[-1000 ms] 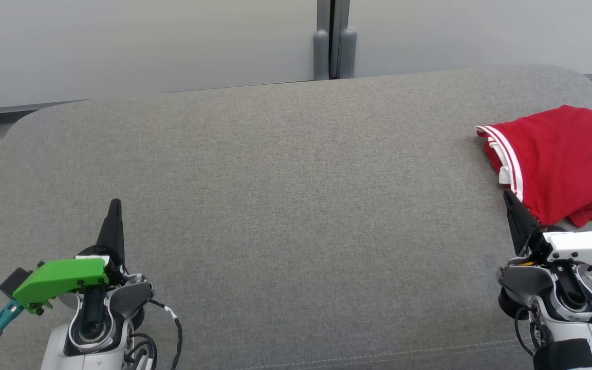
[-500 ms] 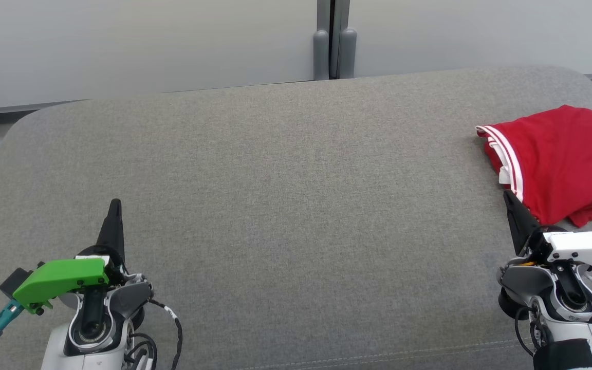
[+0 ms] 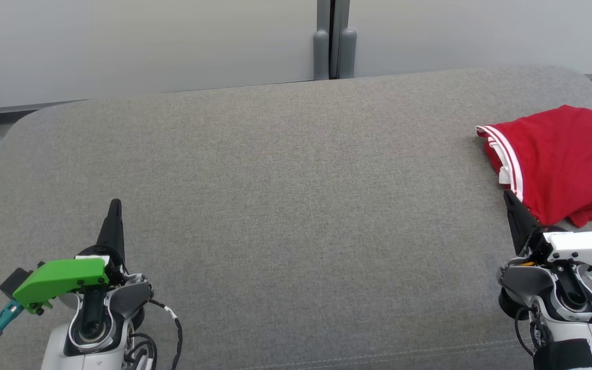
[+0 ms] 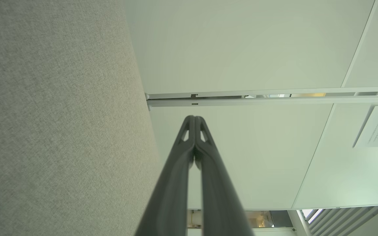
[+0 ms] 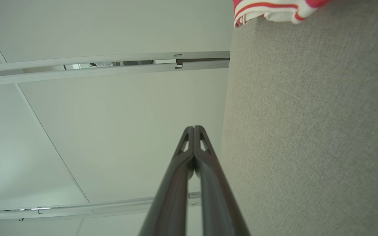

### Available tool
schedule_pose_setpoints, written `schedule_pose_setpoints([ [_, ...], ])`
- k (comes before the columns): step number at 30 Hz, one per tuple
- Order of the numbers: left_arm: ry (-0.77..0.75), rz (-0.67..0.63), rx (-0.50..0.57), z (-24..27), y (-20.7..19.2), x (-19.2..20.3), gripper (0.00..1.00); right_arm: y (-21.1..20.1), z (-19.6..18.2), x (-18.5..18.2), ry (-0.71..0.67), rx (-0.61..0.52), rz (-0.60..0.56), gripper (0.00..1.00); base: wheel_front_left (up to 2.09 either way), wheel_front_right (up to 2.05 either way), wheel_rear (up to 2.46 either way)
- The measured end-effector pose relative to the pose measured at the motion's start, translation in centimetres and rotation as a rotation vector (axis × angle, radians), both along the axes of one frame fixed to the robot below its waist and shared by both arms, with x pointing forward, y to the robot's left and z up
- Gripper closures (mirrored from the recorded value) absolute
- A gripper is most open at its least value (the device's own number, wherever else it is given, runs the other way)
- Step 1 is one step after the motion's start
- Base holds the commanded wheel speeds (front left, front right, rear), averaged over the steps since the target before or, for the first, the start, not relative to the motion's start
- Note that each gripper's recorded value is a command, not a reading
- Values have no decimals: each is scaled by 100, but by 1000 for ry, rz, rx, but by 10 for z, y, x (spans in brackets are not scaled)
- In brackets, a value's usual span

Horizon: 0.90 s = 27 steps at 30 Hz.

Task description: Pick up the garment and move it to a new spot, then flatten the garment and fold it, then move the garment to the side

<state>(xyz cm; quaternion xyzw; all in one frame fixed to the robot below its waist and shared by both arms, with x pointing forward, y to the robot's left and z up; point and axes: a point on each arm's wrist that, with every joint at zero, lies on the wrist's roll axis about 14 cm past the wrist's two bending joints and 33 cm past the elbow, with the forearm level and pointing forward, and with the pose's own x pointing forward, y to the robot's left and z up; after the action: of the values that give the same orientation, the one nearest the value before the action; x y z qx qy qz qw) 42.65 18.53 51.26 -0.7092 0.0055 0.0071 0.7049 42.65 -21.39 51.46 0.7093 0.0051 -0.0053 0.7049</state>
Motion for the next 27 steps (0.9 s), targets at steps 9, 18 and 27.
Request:
schedule_pose_setpoints([
  [9,0,0,0,0,0,0,100,0,0,0,0,1,-1,100,0,0,0],
  [18,0,0,0,0,0,0,100,0,0,0,0,2,0,100,0,0,0],
  [27,0,0,-1,0,0,0,100,0,0,0,0,3,0,100,0,0,0],
])
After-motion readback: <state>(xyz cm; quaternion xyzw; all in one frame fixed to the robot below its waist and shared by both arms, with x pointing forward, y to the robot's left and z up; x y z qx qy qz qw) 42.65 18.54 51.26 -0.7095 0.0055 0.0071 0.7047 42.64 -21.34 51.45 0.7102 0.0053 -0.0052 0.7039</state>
